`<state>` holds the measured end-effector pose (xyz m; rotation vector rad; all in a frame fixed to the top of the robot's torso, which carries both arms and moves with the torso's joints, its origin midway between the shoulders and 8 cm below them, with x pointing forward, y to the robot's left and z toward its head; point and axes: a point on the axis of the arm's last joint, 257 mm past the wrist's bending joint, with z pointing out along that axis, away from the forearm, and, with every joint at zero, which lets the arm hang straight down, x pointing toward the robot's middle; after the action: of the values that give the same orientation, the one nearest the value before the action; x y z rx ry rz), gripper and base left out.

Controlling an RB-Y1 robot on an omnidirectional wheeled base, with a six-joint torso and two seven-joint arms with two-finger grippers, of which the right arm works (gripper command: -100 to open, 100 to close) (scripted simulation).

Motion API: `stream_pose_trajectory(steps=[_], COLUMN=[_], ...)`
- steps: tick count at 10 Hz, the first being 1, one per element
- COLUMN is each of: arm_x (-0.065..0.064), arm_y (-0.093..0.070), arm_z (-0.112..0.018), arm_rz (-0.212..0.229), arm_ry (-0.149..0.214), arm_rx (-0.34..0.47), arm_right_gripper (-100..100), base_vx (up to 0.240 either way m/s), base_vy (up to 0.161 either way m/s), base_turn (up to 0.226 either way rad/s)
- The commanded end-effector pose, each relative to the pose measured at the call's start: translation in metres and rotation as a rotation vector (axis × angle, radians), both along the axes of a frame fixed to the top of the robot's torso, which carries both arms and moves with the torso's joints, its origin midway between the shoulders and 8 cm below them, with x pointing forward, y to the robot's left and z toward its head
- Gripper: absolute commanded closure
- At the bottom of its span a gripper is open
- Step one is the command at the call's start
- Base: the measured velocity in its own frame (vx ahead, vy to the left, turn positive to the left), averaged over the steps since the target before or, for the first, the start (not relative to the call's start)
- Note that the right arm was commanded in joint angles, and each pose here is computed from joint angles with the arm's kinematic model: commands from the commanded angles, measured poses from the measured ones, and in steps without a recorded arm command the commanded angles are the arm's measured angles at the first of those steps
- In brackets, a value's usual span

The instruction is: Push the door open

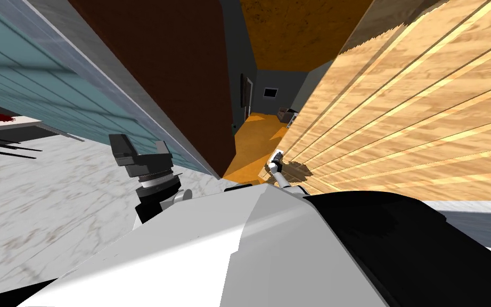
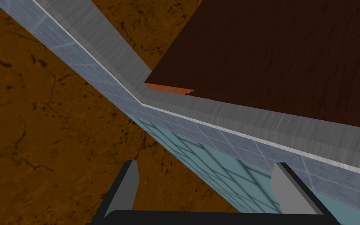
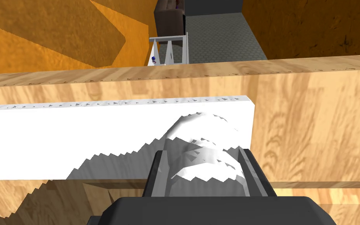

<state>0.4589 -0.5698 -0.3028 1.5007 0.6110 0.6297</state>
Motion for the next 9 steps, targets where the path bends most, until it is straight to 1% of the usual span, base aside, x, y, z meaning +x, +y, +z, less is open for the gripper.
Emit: stream_pose_trajectory(steps=[1,7,8,9], arm_x=[-0.012,-0.042,-0.048,-0.052], arm_y=[-0.019,-0.057,-0.065,-0.070], arm_z=[0.004,0.005,0.006,0.006], arm_rz=[-0.046,-0.156,-0.179,-0.193], arm_ry=[0.001,0.004,0.004,0.005], arm_rx=[-0.010,-0.017,-0.018,-0.019], arm_right_gripper=[100,100,100,100], base_vx=[0.222,0.198,0.190,0.182], base_vy=[-0.046,-0.041,-0.054,-0.057], base_turn=[-0.028,-0.036,-0.049,-0.028])
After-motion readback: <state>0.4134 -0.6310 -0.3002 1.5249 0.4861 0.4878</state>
